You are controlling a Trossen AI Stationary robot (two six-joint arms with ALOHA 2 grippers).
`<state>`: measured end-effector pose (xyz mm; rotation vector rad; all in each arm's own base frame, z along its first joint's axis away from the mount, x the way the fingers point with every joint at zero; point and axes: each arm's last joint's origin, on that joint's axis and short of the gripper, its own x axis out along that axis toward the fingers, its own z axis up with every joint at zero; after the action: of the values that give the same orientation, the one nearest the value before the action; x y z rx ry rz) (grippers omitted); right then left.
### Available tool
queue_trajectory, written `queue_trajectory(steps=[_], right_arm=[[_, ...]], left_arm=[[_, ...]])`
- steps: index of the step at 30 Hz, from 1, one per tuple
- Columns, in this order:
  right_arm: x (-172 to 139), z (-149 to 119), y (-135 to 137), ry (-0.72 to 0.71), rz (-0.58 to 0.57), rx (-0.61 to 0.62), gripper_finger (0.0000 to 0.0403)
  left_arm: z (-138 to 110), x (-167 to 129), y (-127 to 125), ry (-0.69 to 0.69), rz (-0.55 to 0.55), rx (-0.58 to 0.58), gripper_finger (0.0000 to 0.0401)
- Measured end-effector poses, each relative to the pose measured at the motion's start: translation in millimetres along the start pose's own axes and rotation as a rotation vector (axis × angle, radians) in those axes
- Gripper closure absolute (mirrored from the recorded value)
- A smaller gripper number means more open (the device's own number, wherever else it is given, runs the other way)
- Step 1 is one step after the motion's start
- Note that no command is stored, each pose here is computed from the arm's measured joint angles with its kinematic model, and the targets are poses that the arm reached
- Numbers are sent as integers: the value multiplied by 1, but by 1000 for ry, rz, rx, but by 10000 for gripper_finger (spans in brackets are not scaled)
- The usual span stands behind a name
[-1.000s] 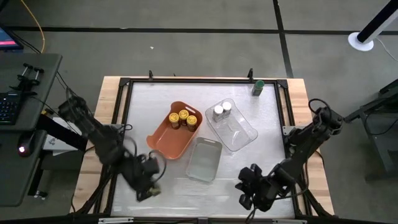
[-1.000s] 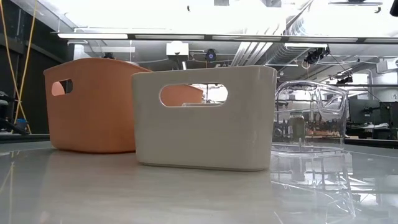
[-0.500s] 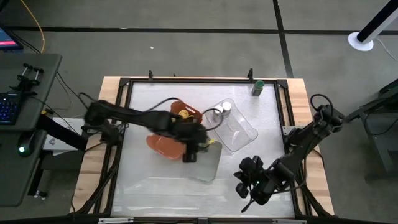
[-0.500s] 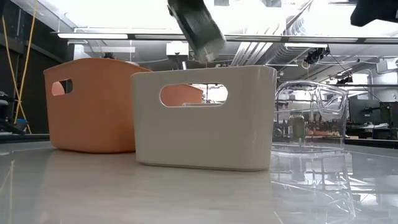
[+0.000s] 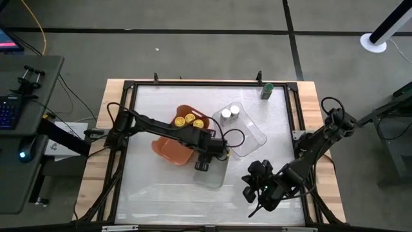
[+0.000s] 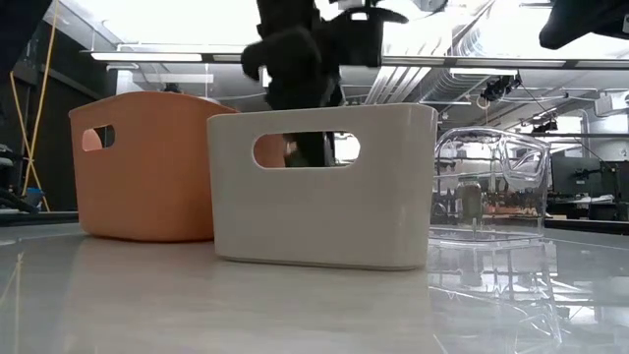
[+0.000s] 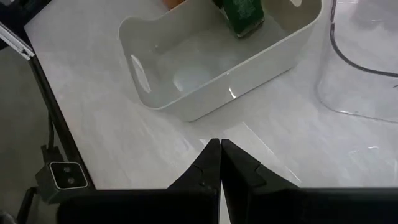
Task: Sort spices by type
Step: Put the bottom green seasoning bottle into the gray bin, then put the green seasoning bottle into the gray bin
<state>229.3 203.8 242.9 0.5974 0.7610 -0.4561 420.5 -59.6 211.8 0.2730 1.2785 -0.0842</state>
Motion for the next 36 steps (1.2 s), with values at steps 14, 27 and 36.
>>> queue_trajectory(steps=[14, 27, 36], right_arm=[[4, 5, -1, 15, -8, 8, 403], [4, 5, -1, 16, -8, 7, 403], [5, 6, -1, -5, -9, 13, 403]], left_arm=[[-1, 4, -1, 17, 8, 25, 148], [8, -22, 1, 3, 8, 26, 61], [-6, -98, 17, -132, 22, -95, 61]])
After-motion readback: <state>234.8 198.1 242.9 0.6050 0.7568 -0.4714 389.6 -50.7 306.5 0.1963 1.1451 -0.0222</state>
